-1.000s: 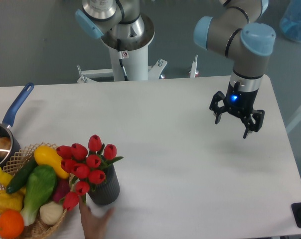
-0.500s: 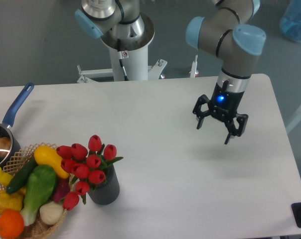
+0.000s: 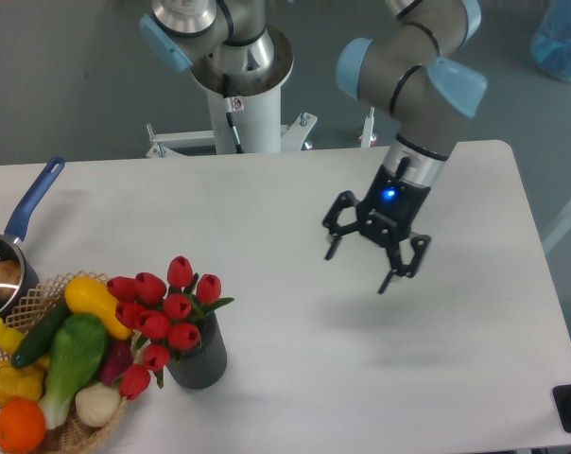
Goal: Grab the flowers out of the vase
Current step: 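Move the open gripper toward the red tulip heads above the vase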
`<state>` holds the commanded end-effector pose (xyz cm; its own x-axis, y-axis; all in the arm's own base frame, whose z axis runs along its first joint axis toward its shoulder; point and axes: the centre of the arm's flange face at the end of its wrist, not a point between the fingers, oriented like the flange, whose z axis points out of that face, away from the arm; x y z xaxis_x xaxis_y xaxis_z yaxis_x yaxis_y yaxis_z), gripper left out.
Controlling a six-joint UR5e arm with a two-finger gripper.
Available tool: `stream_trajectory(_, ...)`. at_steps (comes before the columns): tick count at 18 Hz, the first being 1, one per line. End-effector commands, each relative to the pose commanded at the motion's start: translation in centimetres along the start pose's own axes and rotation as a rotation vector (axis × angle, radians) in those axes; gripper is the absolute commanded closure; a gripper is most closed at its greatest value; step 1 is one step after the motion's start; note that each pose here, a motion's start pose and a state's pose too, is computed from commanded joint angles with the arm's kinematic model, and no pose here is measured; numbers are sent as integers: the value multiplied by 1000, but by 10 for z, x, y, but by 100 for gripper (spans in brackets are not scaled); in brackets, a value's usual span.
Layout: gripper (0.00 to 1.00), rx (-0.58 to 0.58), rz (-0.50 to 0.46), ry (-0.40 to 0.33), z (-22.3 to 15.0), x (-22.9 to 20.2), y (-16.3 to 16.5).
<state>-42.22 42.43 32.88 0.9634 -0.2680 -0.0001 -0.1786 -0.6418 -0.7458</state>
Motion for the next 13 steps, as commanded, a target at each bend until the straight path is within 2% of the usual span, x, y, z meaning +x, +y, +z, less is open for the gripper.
stream_trajectory(2, 0, 26, -22, 33, 14, 11, -14)
stream_trajectory(4, 0, 128, -37, 76, 19, 18, -25)
stream_trajectory(13, 0, 294, -44, 175, 39, 39, -40)
